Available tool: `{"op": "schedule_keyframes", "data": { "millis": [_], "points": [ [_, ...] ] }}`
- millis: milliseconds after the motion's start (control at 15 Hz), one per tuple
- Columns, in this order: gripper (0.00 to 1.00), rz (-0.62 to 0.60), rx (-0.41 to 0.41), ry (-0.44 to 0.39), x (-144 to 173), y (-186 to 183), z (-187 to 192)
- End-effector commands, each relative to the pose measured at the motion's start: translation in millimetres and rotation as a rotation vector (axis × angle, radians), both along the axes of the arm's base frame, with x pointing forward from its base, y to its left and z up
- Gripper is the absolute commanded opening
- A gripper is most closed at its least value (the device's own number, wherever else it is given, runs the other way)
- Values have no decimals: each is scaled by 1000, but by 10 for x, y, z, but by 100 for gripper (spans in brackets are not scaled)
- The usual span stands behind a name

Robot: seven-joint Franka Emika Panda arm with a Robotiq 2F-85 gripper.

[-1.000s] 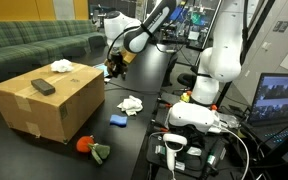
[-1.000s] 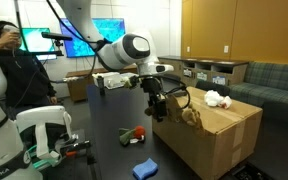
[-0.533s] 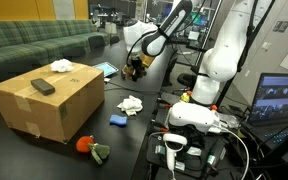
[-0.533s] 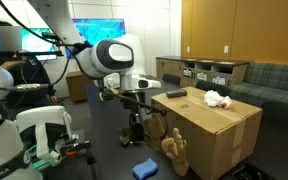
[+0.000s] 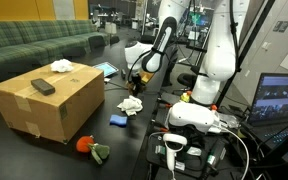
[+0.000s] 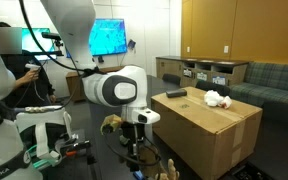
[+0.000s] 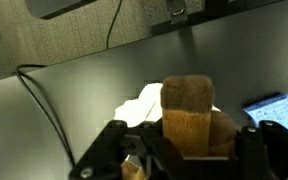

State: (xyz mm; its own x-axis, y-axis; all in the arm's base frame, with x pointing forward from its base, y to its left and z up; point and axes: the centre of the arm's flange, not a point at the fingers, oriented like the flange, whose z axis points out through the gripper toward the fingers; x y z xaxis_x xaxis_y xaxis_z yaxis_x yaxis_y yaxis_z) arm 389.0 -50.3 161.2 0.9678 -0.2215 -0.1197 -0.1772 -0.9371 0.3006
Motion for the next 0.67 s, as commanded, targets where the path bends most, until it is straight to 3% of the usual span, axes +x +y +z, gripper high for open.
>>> {"op": "schedule_keyframes", "data": {
  "millis": [0,200,600],
  "points": [
    [11,-26,20,-14,340,50,-528],
    [11,-35,45,-25,501,179,-787],
    [12,-50,102,-56,687,446,-922]
  ]
}}
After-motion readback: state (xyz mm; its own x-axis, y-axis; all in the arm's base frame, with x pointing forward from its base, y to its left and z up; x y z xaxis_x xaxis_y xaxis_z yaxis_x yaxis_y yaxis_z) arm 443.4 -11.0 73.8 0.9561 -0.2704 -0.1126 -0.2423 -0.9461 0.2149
